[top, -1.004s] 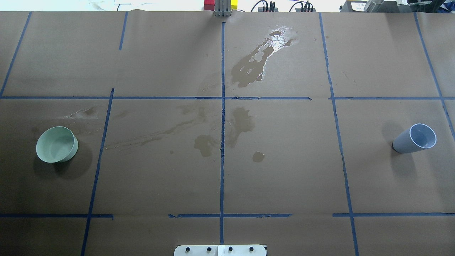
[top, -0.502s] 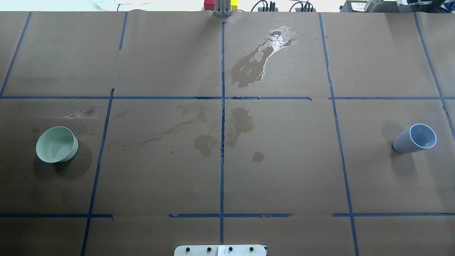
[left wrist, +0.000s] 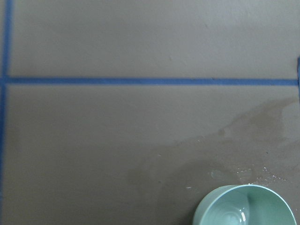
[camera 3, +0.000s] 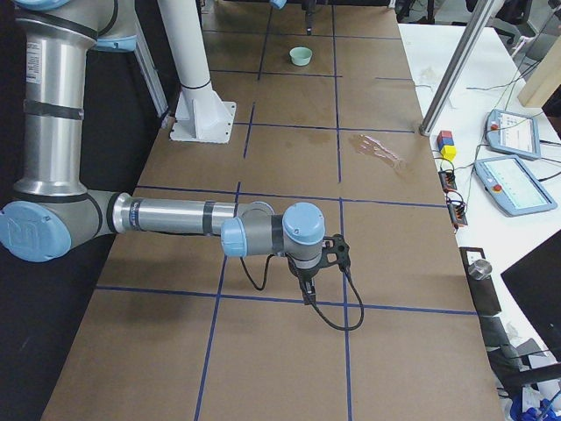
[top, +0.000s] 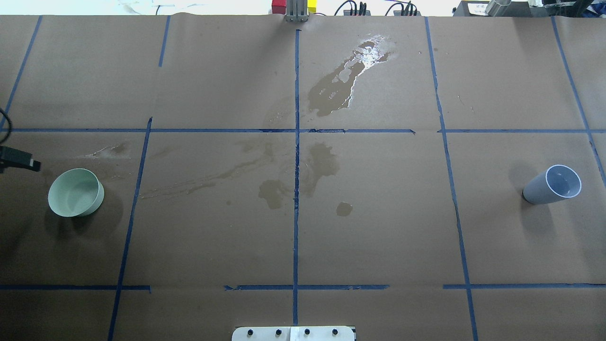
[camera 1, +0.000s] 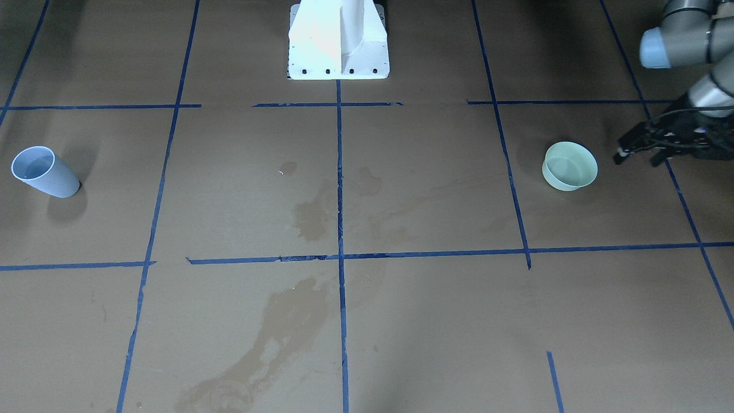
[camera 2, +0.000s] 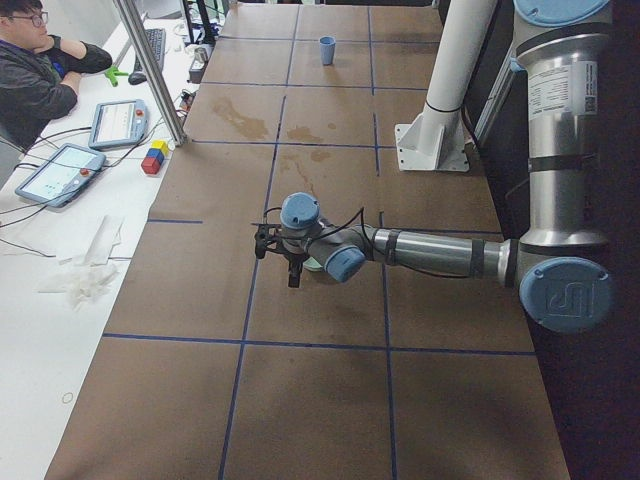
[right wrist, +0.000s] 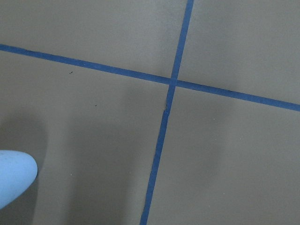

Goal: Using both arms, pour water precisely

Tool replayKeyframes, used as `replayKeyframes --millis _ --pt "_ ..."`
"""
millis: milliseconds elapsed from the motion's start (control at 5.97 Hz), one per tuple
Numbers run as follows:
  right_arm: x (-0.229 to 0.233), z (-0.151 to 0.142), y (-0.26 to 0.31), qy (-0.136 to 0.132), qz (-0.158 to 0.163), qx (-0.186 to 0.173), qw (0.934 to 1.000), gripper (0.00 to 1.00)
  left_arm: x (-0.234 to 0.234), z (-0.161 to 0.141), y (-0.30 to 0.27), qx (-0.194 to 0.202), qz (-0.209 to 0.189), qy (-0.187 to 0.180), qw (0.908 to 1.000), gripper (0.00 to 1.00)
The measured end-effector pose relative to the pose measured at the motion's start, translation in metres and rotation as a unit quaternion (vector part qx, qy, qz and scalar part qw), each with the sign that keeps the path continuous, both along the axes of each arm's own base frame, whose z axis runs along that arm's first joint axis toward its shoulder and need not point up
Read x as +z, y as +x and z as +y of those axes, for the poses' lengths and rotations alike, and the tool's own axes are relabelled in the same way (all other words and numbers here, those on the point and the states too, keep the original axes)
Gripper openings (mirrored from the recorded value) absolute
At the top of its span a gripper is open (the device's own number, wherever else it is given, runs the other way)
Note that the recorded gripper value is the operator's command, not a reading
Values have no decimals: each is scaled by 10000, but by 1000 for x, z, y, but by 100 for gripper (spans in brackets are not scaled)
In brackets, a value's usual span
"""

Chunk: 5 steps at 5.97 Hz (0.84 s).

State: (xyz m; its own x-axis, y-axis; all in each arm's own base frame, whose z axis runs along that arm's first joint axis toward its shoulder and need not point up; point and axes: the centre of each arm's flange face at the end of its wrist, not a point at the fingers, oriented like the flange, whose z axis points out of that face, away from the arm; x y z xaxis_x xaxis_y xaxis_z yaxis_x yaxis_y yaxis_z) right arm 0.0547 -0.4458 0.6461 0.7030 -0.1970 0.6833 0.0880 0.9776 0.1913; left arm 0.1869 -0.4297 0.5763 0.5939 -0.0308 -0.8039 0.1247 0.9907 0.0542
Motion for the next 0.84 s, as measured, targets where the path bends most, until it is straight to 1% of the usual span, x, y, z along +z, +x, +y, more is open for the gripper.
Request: replayKeyframes --millis 167,335,502,837 --pt "0 0 0 -2 1 0 10000 100 3 13 32 -71 -80 -63 9999 76" --pt "0 0 0 0 2 0 10000 100 7 21 50 -55 -123 -76 9999 8" --pt "0 0 0 3 2 0 10000 100 11 25 56 -27 -153 -98 9998 0" --pt "0 0 0 7 -4 -1 10000 100 18 26 58 5 -187 -142 9997 0"
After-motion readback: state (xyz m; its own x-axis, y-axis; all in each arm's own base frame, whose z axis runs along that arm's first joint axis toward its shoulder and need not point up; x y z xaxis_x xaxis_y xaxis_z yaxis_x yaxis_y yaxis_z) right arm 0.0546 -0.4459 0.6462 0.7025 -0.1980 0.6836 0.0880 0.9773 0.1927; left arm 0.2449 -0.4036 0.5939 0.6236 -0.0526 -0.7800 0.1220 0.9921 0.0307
